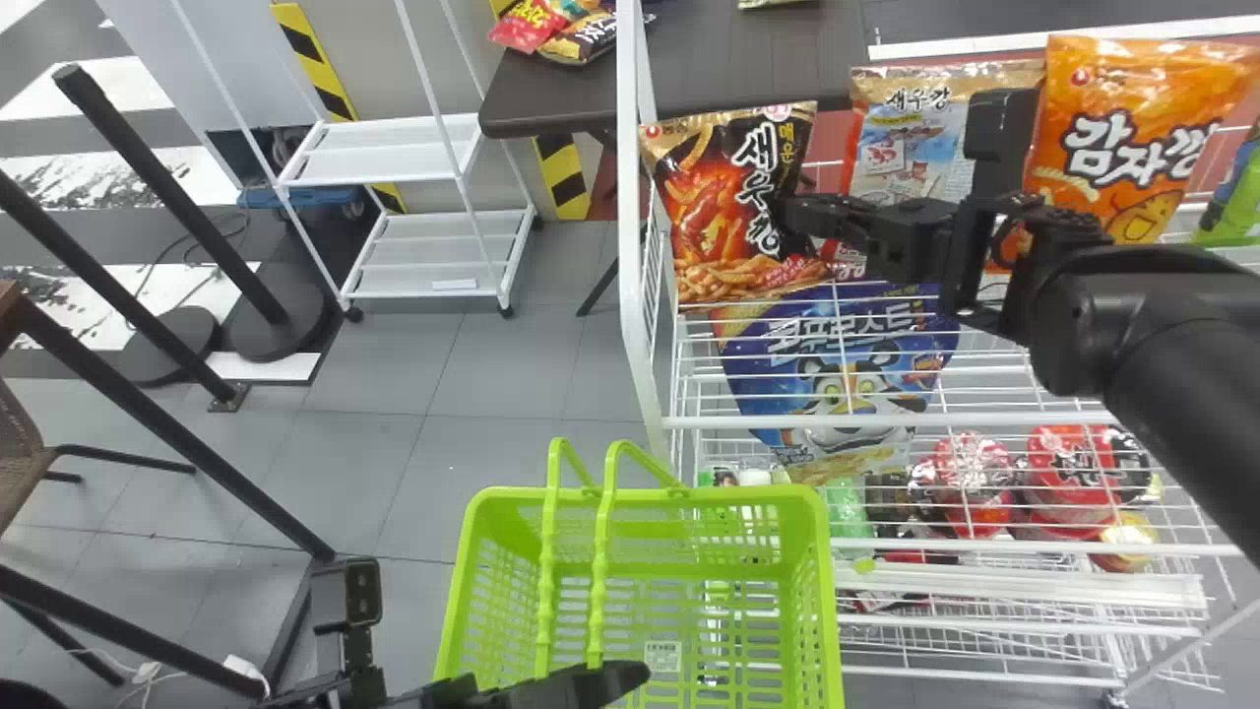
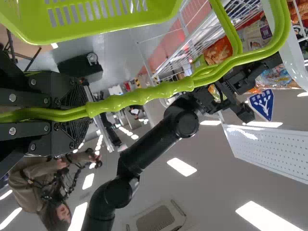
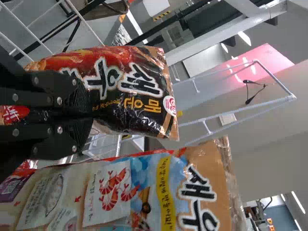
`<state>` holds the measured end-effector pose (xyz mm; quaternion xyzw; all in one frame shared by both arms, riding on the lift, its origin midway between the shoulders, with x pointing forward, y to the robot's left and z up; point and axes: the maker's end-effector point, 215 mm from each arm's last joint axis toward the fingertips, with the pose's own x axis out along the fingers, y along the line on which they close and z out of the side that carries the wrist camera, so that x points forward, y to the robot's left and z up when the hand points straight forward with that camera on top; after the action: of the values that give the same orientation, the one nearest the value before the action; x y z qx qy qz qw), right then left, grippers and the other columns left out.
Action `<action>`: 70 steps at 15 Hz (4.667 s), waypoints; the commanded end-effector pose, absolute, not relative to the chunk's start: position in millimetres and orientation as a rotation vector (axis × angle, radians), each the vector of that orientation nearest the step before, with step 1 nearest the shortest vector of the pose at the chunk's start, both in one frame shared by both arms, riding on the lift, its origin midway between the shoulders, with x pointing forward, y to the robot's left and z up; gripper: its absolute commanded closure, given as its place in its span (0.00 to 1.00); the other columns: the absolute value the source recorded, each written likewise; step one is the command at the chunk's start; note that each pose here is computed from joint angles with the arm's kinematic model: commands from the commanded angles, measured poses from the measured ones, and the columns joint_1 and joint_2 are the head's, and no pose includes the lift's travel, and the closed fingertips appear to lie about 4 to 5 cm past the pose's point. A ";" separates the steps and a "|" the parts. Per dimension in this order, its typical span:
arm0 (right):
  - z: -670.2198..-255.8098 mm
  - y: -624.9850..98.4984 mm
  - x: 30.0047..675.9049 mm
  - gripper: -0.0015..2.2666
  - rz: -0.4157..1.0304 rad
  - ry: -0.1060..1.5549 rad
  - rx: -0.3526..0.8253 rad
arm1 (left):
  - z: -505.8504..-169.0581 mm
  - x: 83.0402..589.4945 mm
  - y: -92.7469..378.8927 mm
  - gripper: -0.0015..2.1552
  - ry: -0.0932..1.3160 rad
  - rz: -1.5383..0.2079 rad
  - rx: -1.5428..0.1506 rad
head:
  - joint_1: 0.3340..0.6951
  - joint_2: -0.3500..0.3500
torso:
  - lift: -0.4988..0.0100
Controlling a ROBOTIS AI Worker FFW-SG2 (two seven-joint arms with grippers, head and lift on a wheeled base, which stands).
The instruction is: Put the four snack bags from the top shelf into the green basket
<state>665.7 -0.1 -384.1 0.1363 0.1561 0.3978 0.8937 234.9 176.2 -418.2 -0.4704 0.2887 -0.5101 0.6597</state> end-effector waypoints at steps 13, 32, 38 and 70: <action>-370.3 -80.7 497.1 0.99 0.709 0.468 0.487 | -413.3 240.2 185.1 1.00 0.648 -1.150 -1.074 | 1.00 0.77 | 0.98; -499.9 81.8 307.9 0.94 0.912 0.955 0.339 | -411.9 247.1 180.2 1.00 0.652 -1.159 -1.095 | 1.00 1.00 | 0.98; -474.1 112.1 325.6 0.02 0.954 0.826 0.302 | -411.3 244.7 180.7 1.00 0.651 -1.160 -1.101 | 1.00 1.00 | 0.98; -410.7 -94.1 681.0 1.00 0.316 0.433 -0.159 | -412.5 240.6 195.1 1.00 0.646 -1.135 -1.114 | 1.00 0.67 | 0.98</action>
<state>684.2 -96.0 -406.5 -0.0784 0.2122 0.1540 0.9618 241.7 194.8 -414.3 -0.4895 0.2871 -0.4977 0.6559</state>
